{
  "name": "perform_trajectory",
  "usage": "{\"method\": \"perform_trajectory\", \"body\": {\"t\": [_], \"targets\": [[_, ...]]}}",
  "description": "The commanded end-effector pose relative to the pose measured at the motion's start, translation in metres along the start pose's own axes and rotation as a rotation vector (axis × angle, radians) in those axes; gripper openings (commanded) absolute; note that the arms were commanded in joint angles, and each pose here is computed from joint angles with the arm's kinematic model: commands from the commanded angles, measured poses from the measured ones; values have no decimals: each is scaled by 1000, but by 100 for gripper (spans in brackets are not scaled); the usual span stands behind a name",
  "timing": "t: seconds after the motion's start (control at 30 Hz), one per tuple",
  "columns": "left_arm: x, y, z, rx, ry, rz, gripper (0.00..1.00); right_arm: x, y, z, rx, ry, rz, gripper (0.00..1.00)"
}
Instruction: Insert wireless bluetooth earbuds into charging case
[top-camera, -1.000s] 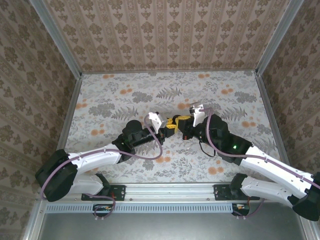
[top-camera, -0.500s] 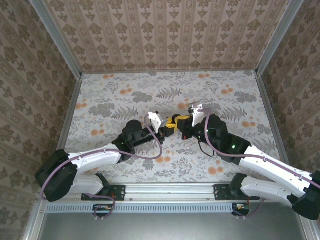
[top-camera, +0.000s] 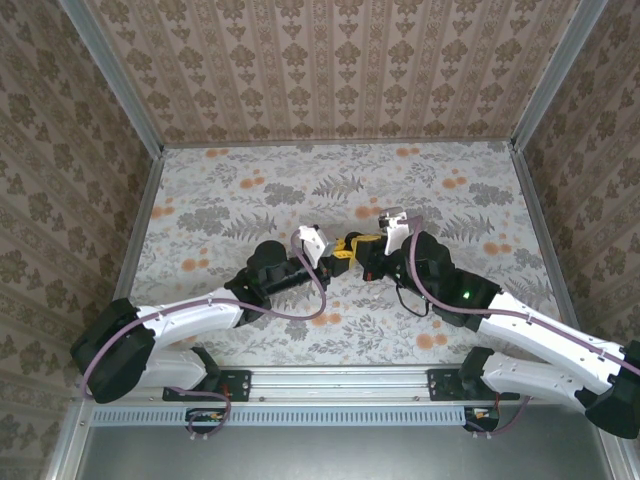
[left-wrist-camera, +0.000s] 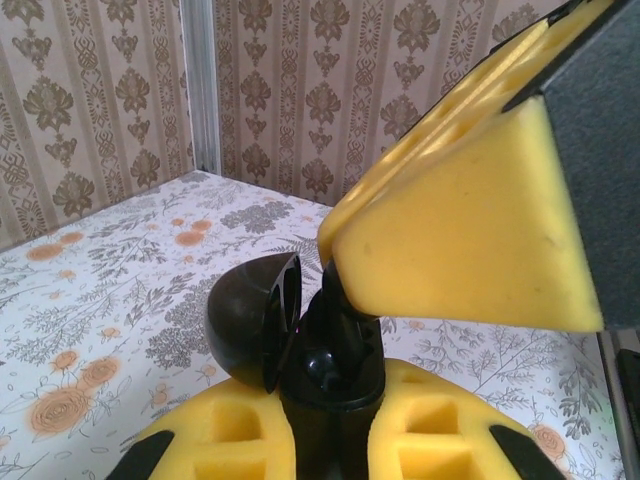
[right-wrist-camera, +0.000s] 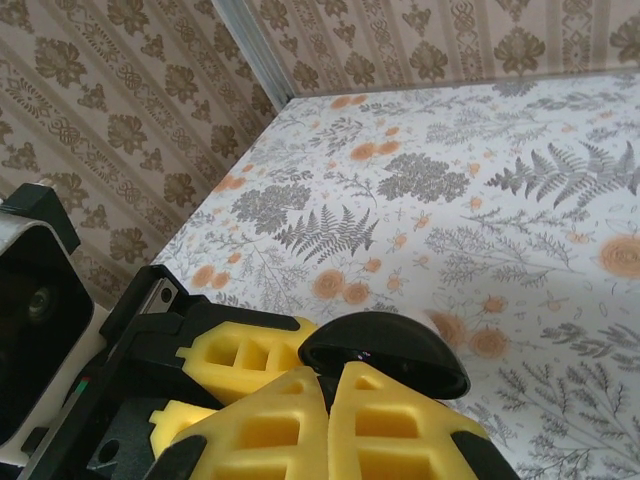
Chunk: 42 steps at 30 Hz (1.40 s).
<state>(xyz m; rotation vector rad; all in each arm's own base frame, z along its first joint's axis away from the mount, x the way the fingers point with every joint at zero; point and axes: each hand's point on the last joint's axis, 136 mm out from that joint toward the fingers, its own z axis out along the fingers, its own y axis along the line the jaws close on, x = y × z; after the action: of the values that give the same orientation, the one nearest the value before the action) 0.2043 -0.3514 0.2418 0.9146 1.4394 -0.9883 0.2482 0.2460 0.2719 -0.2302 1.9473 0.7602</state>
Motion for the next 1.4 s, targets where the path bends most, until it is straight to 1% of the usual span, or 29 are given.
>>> {"method": "perform_trajectory", "body": {"t": [0.0,0.4,0.63,1.13,1.37], "targets": [[-41,2,-6,-27,-132,45,0,18,-11,-2,58,68,52,4],[-45,8,-4,-57,-135,49,0,25,-8,-1,58,97,95,5],[-48,8,-2,-56,-141,52,0,26,-13,1,96,107,99,13],[-46,7,-2,-49,-138,45,0,9,-3,3,121,141,92,20],[-44,6,-1,-43,-134,43,0,3,1,3,128,160,99,29]]}}
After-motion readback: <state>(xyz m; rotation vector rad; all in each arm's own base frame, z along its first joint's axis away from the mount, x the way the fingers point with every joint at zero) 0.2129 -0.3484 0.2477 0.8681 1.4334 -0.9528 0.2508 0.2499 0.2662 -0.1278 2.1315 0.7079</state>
